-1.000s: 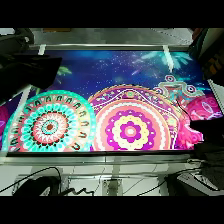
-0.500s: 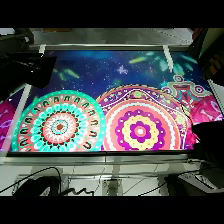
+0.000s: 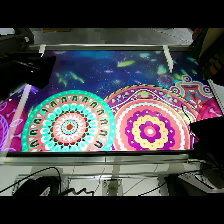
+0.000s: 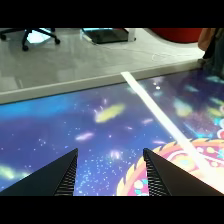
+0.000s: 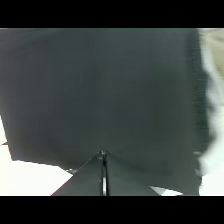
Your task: Fold the clothes and pants, and hang the long-sleeved shirts on hangers.
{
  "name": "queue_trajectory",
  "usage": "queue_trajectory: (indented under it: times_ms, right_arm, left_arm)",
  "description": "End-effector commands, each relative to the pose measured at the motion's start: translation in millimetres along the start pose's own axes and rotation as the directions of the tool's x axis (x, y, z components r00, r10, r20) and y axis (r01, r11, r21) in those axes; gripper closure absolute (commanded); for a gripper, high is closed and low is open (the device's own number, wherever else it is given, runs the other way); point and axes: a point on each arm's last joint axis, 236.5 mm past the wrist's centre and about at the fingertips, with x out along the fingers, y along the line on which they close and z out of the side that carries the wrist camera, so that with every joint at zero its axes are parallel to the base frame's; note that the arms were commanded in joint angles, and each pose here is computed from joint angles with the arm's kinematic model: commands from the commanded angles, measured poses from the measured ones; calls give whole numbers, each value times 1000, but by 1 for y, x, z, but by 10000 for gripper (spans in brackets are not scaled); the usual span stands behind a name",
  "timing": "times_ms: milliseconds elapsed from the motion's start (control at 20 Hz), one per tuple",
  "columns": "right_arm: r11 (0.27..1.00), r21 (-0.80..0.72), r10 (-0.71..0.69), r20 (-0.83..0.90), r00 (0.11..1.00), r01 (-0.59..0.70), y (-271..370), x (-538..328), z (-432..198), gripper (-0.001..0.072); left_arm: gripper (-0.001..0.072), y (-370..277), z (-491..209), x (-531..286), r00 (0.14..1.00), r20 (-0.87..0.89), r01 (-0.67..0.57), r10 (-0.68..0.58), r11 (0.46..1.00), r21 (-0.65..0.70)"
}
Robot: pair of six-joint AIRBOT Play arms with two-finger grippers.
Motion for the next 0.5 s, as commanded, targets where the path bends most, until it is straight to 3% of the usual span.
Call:
queue_trajectory:
  times_ms: [0,100,150,250,450]
  right_arm:
    - [966,-171,179,-105,978,-195,89,12,-39,698]
    - [874,-412,193,-196,962,-259,149,16,-92,698]
    - [794,-536,194,-225,955,-287,177,15,-121,698]
    - [563,-759,198,-259,945,-326,227,3,-187,698]
    - [179,-915,270,-309,912,-363,283,-31,-305,698]
  left_arm:
    - [273,0,0,0,1000,1,0,0,1000,0]
    - [273,0,0,0,1000,1,0,0,1000,0]
    - [273,0,0,0,1000,1,0,0,1000,0]
    - [273,0,0,0,1000,1,0,0,1000,0]
    - [273,0,0,0,1000,1,0,0,1000,0]
